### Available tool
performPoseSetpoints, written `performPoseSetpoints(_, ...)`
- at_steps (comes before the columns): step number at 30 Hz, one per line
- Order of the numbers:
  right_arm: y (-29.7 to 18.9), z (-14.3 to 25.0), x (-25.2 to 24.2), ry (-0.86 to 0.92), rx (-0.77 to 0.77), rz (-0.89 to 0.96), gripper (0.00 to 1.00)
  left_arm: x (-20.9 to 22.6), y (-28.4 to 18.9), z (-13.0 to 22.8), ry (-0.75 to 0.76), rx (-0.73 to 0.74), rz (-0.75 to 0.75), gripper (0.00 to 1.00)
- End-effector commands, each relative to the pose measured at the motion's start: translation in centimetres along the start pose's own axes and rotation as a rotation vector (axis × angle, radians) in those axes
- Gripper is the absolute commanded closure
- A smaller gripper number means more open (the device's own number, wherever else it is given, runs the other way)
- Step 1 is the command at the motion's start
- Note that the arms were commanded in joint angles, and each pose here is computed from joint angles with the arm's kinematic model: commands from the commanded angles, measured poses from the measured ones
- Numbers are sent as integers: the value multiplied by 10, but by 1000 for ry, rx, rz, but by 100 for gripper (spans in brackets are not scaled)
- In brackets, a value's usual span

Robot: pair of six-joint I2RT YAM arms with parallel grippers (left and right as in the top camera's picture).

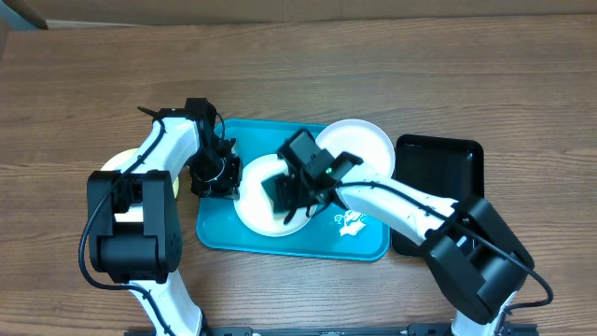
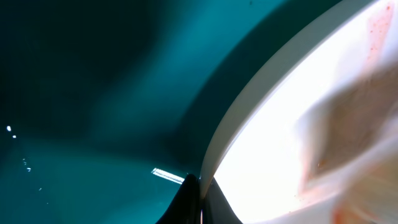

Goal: Clean dirty plates on tray and stack at the side

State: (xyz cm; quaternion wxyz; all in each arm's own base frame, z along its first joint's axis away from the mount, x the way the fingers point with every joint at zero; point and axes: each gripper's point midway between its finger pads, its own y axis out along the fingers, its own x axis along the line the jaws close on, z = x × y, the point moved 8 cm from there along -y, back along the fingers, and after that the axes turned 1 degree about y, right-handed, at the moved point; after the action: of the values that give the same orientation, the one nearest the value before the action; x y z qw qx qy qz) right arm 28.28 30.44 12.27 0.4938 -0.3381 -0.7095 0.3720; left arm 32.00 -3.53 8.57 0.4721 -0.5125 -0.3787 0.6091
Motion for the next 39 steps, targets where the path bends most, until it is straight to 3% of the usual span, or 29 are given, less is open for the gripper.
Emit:
performPoseSetpoints(1, -47, -32, 18, -27, -129, -70, 96, 0, -1, -2, -14, -6, 13, 96)
performPoseSetpoints(10, -69, -27, -5, 17, -96, 29, 96, 0, -2, -2, -13, -7, 13, 96)
performPoseSetpoints(15, -109, -31, -46, 128, -134, 163, 96, 0, -10, -5, -15, -40, -10, 96)
performPoseSetpoints(25, -189, -22, -153, 463, -167, 319, 96, -1, -81, 2, -26, -282, -180, 96)
performPoseSetpoints(32, -186, 4, -200, 577, -95, 356, 96, -2, -114, 18, -44, -393, -258, 96)
performPoseSetpoints(39, -144, 32, -223, 571, -65, 364, 96, -4, -137, 31, -68, -480, -334, 96)
